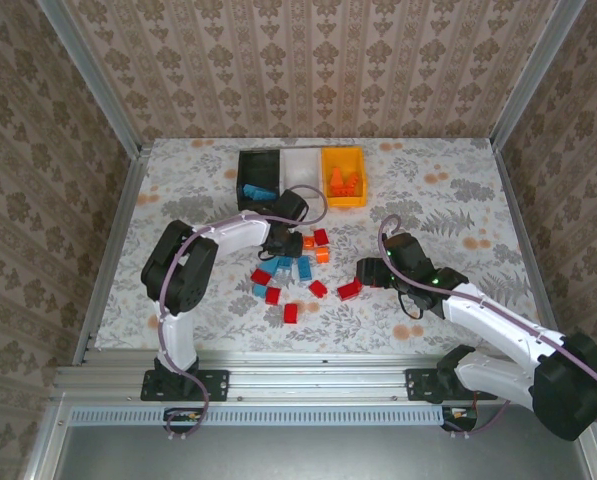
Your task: Sort the legos into containers by color
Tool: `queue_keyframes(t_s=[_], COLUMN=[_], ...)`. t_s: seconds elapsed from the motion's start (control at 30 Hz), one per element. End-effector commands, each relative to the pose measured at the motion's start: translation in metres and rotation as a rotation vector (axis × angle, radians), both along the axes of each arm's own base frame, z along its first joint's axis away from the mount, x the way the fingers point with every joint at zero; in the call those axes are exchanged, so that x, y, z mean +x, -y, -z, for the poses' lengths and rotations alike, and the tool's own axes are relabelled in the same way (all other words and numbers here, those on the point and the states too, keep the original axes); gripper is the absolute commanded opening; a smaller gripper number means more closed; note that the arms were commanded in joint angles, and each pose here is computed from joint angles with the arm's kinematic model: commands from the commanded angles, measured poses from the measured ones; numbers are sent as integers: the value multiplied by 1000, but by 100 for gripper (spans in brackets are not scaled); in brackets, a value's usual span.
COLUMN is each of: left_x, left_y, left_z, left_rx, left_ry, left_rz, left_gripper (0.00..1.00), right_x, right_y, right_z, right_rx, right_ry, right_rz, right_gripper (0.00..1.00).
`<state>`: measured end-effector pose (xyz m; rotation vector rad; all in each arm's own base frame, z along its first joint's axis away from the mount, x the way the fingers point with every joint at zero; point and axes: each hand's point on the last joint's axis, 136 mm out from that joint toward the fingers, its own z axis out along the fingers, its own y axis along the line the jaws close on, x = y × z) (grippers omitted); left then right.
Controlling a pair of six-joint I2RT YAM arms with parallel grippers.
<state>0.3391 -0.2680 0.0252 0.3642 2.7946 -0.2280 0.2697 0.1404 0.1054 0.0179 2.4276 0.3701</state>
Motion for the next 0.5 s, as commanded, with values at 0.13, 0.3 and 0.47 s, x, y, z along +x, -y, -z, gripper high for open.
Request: queue_keyframes(t_s=[0.13, 0.3, 0.47], left_x=[12, 19, 50], left_y=[13, 13, -12], left_z=[-32, -68, -102], left_rx=[-37, -60, -58], left_ry=[43, 95, 160], left_rz=[10, 32, -8], left_gripper=[25, 25, 26], right_x=[-1, 1, 4], right_y=[3, 6, 4], right_z=[5, 1, 2], right_rx=[-25, -33, -35], right_ry=[-12, 3, 2], right_rz=[6, 11, 8], right_gripper=[76, 76, 76])
